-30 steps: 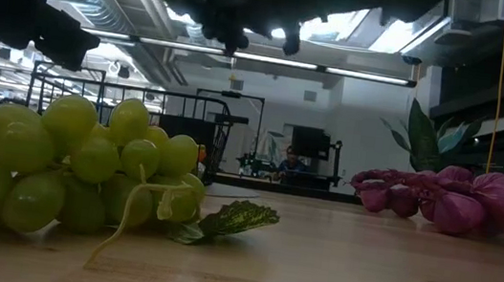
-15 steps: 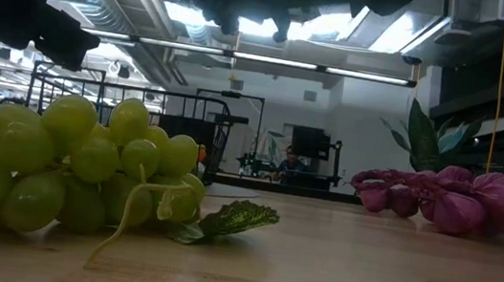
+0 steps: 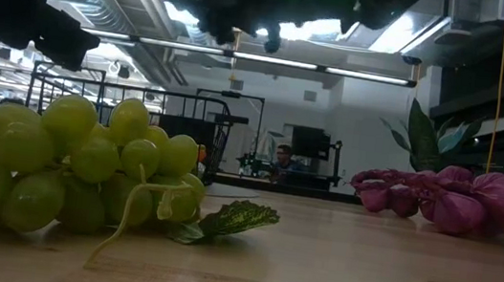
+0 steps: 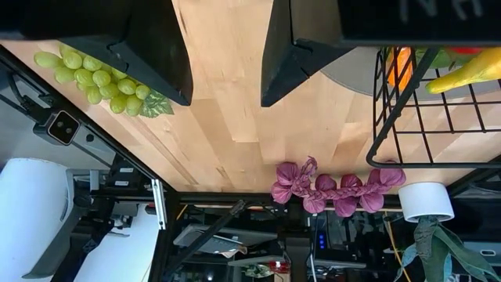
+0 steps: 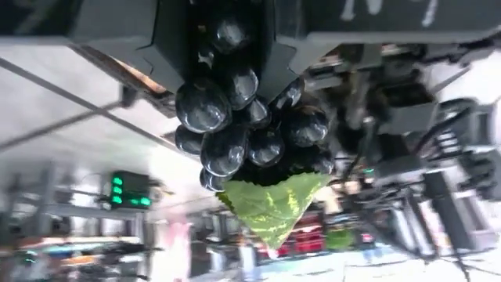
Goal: Build produce basket
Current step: Put the violet grapes into the wire basket
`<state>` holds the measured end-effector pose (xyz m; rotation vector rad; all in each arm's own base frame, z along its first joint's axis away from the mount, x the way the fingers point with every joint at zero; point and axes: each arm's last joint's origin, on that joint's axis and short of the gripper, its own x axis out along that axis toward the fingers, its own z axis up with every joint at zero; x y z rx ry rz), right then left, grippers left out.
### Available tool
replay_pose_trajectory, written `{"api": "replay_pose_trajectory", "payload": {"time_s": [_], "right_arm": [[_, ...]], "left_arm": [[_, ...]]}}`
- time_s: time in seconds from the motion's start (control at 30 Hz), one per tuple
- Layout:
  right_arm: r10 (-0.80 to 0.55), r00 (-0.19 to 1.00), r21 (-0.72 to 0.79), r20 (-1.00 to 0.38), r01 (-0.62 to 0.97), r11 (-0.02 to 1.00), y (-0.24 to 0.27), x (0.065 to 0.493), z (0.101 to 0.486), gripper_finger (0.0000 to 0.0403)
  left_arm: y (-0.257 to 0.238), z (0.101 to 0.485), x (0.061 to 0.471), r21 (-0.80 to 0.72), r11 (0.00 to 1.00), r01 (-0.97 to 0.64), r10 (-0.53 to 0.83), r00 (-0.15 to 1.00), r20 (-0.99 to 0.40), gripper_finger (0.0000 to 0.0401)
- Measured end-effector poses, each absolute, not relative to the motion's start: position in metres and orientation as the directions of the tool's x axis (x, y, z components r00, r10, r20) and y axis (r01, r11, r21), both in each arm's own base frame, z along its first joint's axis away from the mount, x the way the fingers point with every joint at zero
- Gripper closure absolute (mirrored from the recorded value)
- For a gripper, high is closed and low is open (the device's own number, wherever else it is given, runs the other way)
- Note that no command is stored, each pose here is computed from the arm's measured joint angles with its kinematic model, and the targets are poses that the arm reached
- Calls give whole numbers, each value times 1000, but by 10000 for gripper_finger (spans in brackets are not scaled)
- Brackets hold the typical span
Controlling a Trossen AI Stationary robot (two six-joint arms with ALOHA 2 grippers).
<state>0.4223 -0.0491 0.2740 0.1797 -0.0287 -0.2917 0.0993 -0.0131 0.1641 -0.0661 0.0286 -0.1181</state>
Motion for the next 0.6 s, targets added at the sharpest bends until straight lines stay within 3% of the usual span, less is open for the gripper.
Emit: {"api": "replay_pose_trajectory", "payload": {"time_s": [0.37,0.47,0.6], "right_arm": [[-277,961,142,23,271,952,-56,433,253,295],[-274,962,154,14,269,951,-56,433,252,262],[-279,960,154,35,270,950,-56,433,254,190]], "left_arm": [[-13,164,99,-68,991,117,-119,993,-25,254],[-13,164,99,-68,991,117,-119,993,-25,254],[-13,164,99,-68,991,117,-119,993,-25,254]]}}
